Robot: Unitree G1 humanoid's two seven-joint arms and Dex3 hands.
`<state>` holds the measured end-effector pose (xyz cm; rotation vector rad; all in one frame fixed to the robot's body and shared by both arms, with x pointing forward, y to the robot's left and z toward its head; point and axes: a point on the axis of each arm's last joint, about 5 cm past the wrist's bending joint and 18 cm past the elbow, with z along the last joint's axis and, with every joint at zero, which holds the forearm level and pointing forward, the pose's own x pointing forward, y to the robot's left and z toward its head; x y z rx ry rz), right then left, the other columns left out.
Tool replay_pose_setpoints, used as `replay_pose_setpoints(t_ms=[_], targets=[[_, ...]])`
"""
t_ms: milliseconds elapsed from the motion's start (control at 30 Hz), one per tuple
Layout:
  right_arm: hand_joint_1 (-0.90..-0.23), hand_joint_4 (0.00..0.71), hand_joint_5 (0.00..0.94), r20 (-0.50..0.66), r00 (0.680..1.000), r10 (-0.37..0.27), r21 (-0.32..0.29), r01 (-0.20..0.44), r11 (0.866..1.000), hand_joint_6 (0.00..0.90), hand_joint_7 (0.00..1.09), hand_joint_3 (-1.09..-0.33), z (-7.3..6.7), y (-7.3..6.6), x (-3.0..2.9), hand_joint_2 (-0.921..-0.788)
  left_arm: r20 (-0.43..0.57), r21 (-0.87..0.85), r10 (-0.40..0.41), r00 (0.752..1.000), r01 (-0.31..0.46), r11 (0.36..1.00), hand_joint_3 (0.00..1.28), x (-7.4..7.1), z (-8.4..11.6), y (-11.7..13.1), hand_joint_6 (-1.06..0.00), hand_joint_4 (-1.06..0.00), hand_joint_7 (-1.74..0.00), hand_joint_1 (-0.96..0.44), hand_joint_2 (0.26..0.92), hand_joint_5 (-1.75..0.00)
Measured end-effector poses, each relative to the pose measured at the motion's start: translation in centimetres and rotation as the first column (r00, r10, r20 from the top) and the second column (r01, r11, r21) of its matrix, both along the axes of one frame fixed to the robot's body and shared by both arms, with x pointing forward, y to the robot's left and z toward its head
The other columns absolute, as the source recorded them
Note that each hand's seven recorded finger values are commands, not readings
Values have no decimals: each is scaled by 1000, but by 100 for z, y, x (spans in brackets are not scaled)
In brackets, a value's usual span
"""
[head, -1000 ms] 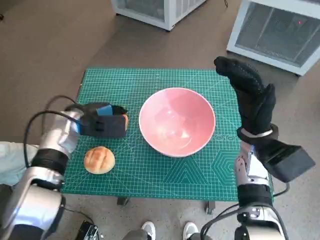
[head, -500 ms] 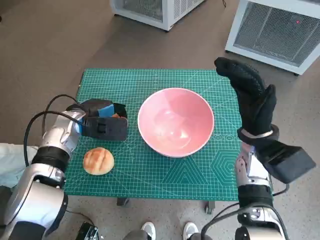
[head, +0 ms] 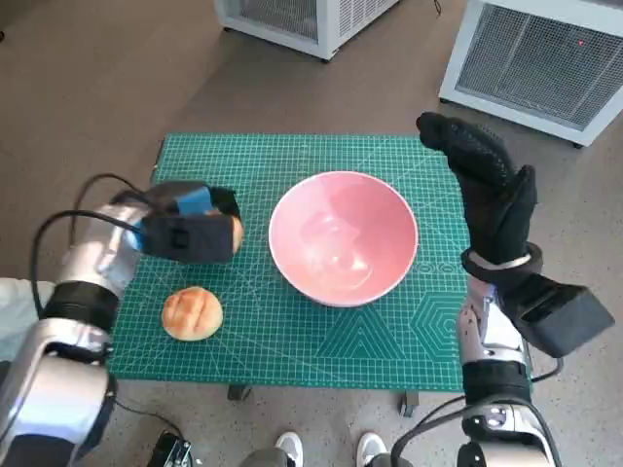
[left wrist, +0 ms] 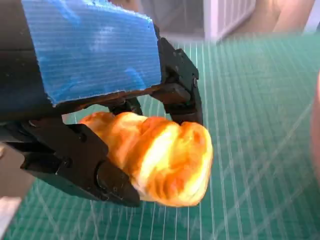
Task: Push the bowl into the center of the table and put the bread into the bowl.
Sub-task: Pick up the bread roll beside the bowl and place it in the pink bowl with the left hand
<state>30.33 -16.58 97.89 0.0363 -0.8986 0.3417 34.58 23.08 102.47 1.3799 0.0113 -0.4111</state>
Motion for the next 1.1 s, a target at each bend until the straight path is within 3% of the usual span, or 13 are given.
replay_pose_setpoints(t_ms=[267, 500, 867, 1100], targets=[[-756, 248, 0, -6, 1000, -1, 1, 1, 1000, 136, 512, -736, -22, 0, -9, -921, 189, -139, -54, 980, 81, 987, 47, -106, 332, -27, -633, -728, -1155, 3, 920, -1128], [-757, 249, 1, -13, 1000, -3, 2, 3, 1000, 134, 513, -735, -45, -7, -20, -921, 282, -184, -105, 954, 162, 970, 31, -238, 469, -109, -650, -755, -1143, 3, 918, -1094], [-756, 250, 1, -14, 1000, -6, 1, 6, 1000, 127, 510, -734, -54, -11, -25, -921, 373, -175, -235, 898, 317, 932, 27, -368, 536, -418, -642, -767, -1174, 3, 919, -1059], [-754, 251, 1, -12, 1000, -10, 1, 10, 1000, 124, 509, -734, -60, -15, -31, -921, 363, -154, -330, 872, 405, 901, 27, -355, 432, -641, -638, -768, -1177, 2, 920, -1059]])
